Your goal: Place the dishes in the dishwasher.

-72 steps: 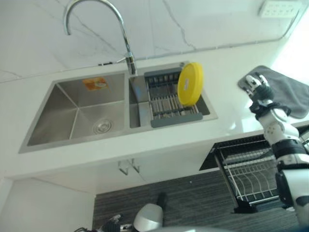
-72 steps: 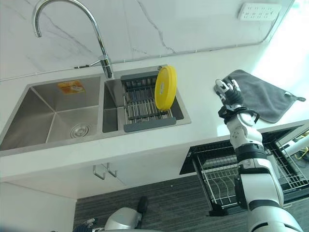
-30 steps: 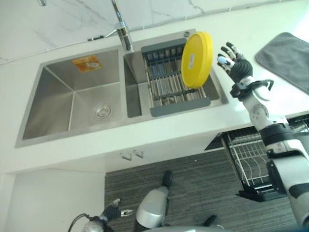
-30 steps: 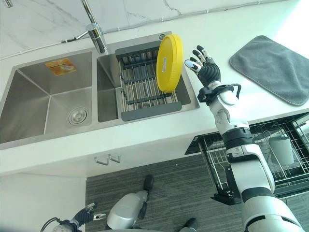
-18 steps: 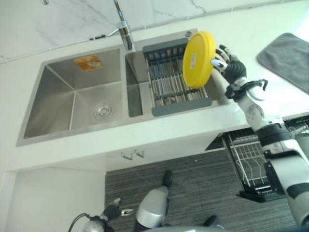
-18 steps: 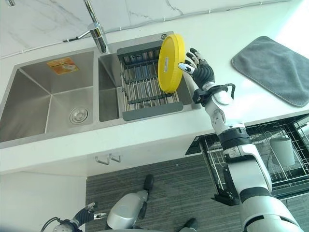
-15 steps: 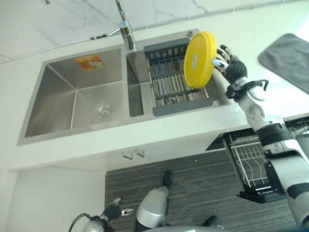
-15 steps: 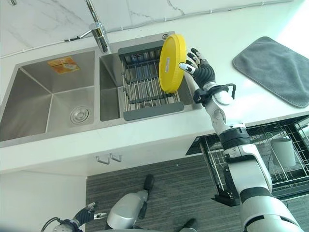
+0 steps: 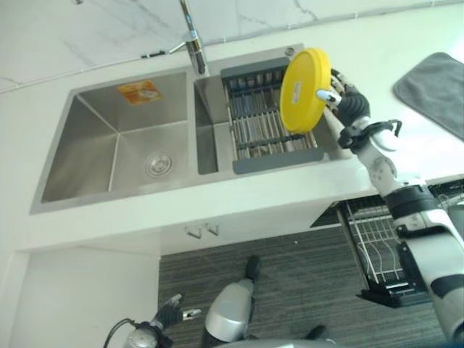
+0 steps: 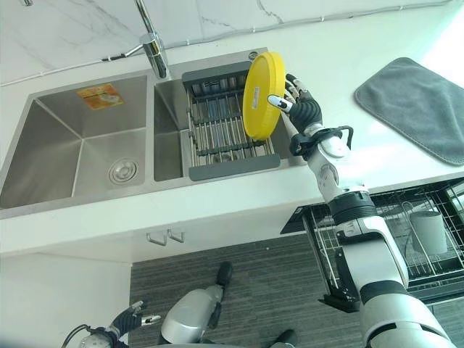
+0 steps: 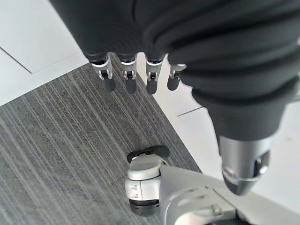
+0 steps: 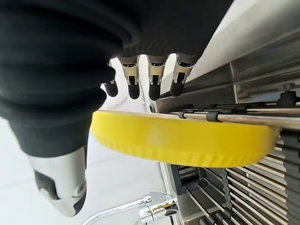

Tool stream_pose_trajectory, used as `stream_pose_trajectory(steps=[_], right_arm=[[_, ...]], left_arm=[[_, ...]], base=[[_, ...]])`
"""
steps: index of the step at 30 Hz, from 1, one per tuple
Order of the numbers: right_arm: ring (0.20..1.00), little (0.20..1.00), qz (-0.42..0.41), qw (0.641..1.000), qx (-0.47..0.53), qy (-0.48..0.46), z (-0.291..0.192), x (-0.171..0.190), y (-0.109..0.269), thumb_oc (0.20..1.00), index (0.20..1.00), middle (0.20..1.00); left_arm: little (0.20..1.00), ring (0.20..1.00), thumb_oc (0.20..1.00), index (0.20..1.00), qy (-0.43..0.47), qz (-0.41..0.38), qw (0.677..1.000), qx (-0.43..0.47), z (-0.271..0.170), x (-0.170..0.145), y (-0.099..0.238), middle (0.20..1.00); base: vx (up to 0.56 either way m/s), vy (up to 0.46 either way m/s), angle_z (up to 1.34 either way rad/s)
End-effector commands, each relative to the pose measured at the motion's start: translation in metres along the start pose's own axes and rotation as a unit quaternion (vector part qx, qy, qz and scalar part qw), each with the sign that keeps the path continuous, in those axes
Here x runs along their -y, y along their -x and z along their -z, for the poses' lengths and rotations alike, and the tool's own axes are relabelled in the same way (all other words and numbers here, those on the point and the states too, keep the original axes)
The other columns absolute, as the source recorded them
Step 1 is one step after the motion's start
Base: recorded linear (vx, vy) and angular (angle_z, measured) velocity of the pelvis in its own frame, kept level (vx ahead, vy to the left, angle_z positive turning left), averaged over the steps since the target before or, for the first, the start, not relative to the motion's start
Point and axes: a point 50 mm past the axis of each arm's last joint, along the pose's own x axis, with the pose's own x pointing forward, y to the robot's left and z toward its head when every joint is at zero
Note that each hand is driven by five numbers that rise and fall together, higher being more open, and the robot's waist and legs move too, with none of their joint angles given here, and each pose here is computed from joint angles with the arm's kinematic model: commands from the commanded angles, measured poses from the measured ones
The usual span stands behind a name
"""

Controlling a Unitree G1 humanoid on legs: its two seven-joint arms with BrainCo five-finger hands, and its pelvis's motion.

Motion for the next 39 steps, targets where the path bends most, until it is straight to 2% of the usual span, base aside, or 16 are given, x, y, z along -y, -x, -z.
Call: stream_pose_trajectory(steps=[1, 6, 16, 23, 39], right_arm=[[1.0, 1.0, -0.016, 0.997, 0.056, 0.041, -0.04, -0.004, -0.01, 1.0, 1.0, 1.0], [1.0, 1.0, -0.008, 0.997, 0.055, 0.044, -0.04, -0.001, -0.01, 1.0, 1.0, 1.0], [1.0, 1.0, 0.001, 0.997, 0.048, 0.059, -0.04, 0.001, -0.011, 1.0, 1.0, 1.0], [1.0, 1.0, 0.053, 0.994, 0.048, 0.083, -0.044, 0.008, -0.014, 1.0, 1.0, 1.0], [1.0, 1.0, 0.06, 0.992, 0.039, 0.106, -0.048, 0.005, -0.021, 1.0, 1.0, 1.0]], left_arm=[[1.0, 1.0, 1.0, 1.0, -0.006, 0.007, 1.0, -0.007, 0.004, 0.002, 0.001, 1.0], [1.0, 1.0, 1.0, 1.0, 0.013, -0.003, 1.0, -0.011, 0.004, 0.001, 0.0, 1.0], [1.0, 1.0, 1.0, 1.0, -0.005, 0.003, 1.0, -0.008, 0.001, 0.003, -0.001, 1.0], [1.0, 1.0, 1.0, 1.0, -0.009, 0.002, 1.0, -0.006, -0.003, 0.003, -0.003, 1.0], [1.0, 1.0, 1.0, 1.0, -0.016, 0.001, 1.0, -0.001, -0.009, 0.001, -0.005, 1.0]], base=[[-0.01, 0.022, 0.13], [-0.01, 0.007, 0.02], [0.0, 0.003, 0.01], [0.0, 0.0, 0.0], [0.0, 0.001, 0.0]])
